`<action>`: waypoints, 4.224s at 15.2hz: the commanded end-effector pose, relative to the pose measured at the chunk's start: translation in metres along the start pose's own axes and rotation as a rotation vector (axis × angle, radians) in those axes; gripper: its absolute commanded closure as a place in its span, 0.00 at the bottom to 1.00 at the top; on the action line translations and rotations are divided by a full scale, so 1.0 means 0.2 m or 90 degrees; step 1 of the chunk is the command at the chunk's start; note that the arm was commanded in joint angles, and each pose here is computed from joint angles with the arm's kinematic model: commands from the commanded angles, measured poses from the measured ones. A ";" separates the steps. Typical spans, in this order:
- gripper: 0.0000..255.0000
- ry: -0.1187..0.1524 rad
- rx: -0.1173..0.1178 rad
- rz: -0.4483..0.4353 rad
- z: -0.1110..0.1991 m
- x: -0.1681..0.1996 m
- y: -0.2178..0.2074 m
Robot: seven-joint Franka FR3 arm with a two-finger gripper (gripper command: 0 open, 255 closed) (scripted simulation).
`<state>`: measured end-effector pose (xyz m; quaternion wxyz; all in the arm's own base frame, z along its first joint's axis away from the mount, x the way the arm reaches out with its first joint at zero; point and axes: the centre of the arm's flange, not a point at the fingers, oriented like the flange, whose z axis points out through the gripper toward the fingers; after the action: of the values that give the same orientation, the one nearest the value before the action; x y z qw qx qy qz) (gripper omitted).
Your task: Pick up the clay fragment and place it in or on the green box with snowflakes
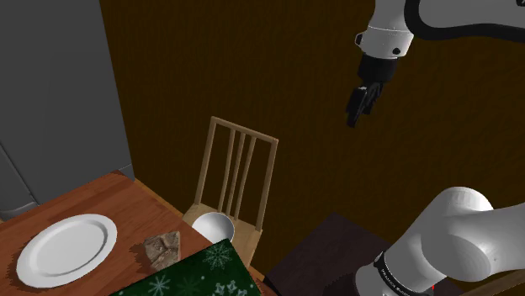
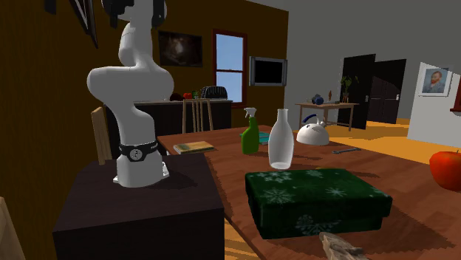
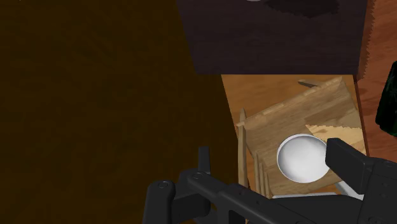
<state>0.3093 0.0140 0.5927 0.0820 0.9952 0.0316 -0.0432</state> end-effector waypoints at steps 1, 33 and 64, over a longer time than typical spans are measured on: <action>0.00 0.000 0.000 0.000 0.00 0.00 0.00; 0.00 0.010 -0.025 0.013 0.96 0.62 -1.80; 0.00 0.015 -0.036 0.019 1.64 0.93 -2.62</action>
<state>0.4442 0.4863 0.1918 0.0978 0.9951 0.0121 -0.0118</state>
